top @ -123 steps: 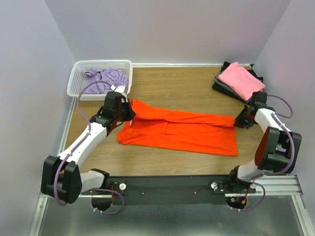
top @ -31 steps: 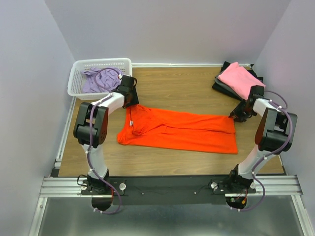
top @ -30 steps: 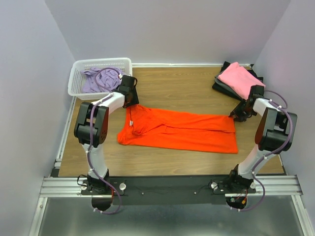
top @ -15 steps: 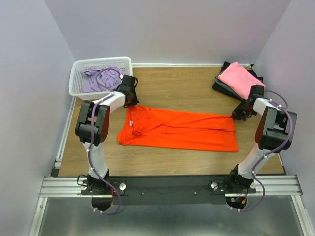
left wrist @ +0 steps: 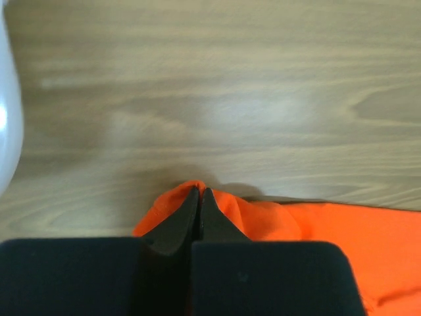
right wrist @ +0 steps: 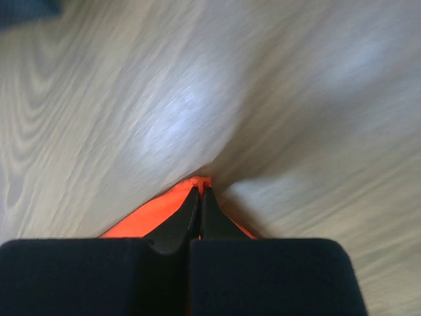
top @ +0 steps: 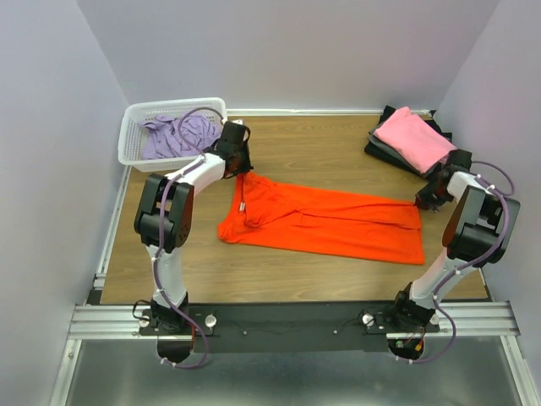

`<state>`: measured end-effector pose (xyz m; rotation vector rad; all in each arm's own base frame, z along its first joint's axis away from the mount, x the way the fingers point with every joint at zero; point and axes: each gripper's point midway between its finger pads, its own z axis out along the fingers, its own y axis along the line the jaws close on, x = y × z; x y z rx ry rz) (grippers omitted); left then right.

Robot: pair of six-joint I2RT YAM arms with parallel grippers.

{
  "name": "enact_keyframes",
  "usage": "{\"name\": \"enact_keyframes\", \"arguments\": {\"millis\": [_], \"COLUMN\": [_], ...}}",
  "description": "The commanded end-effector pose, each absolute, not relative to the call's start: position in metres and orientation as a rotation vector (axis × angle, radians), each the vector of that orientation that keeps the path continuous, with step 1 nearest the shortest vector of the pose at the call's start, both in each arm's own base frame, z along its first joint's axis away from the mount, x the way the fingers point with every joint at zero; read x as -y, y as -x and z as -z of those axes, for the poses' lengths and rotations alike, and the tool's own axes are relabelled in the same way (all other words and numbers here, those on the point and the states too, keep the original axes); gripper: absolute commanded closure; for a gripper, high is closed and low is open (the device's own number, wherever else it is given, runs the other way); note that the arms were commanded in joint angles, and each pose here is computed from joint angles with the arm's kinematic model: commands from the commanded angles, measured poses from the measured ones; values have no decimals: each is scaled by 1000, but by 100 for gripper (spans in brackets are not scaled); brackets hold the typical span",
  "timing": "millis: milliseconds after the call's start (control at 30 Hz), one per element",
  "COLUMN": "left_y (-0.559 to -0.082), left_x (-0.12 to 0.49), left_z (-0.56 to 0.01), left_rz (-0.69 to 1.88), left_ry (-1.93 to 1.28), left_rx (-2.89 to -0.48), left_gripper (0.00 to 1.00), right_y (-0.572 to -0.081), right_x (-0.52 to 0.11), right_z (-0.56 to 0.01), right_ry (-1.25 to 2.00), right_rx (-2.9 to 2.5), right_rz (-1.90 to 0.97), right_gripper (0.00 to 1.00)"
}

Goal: Fold and stack the t-shirts
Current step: Fold the tshirt

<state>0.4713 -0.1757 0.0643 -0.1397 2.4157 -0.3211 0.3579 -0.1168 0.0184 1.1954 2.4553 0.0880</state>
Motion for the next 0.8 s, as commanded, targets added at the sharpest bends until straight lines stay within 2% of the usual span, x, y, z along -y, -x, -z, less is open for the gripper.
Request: {"name": "enact_keyframes", "arguments": {"millis": [0,267,367,400,467,500,567,600,633,700,733,767], "left_y": [-500,-522,-524,-526,-527,-529,-531,-532,-533,-529,-527,-524], "left_x": [191,197,199,199,199,200,200,201,202,212,215,216], "left_z": [-87,-84,-83,-84,-89,-97,-106,-118,-122,-140,-145,-156], "left_rz": [366,348,351,347,344,347,349,353,353,387,384,378], "left_ry": [87,46,32,23,12,5,-2,-9,-18,-71,-85,-100], "left_rx": [-2331,-2326,-2330,-2328,-2323,-2304,-2287,-2268,-2260,-2238,-2231,-2211], "left_gripper": [100,99,81,65,57,47,40,38,36,36,35,34], "right_y": [-349,-350,-351,-352,-354,-354,-355,-355,-356,-357,-357,-357], "right_x": [147,162,161,161,156,156,155,154,153,152,150,151], "right_z": [-18,-20,-20,-21,-21,-22,-27,-28,-31,-36,-37,-40], "right_ry": [-1239,-1266,-1267,-1267,-1262,-1260,-1250,-1246,-1237,-1225,-1222,-1219], "right_rx": [-2448,-2429,-2429,-2425,-2432,-2431,-2422,-2421,-2418,-2410,-2408,-2404], "right_rz": [26,23,9,6,-32,-36,-48,-53,-65,-73,-83,-84], "right_gripper": [98,98,98,98,97,91,81,75,63,52,42,39]}}
